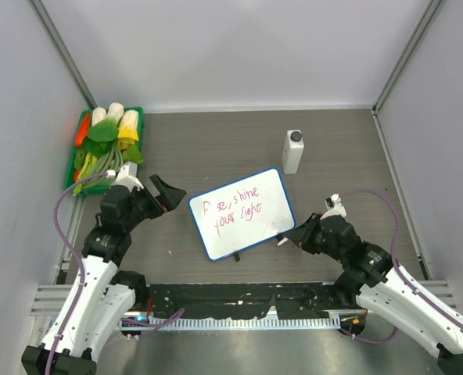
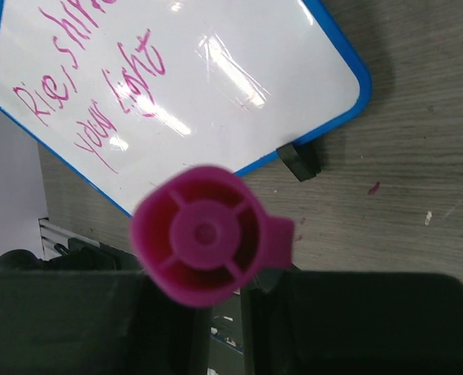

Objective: Write a sentence on the whiteboard
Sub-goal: Put down the whiteboard marker without the cap at the center of the board.

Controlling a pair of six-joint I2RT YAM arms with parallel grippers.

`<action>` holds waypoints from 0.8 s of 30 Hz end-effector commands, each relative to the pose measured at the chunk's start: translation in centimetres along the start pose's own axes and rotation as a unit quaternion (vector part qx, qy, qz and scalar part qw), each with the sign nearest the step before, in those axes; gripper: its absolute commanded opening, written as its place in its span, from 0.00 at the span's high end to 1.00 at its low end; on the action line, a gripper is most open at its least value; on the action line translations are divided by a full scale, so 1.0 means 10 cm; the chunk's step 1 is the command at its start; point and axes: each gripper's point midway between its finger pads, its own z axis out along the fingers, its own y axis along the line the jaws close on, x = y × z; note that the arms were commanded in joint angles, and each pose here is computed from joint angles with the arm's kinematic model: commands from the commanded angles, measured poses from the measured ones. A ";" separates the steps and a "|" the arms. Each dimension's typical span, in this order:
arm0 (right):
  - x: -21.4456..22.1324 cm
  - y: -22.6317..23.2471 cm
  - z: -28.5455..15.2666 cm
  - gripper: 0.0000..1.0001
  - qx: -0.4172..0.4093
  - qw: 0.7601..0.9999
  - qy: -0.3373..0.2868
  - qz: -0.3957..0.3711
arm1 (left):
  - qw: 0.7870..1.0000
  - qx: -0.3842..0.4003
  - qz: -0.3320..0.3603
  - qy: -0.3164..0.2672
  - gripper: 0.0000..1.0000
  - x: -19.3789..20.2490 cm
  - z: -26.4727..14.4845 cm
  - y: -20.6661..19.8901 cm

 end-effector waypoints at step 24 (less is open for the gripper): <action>0.08 -0.41 0.00 0.40 0.099 0.991 0.003 0.085 | 1.000 -0.014 0.002 -0.011 0.00 -0.07 -0.05 0.01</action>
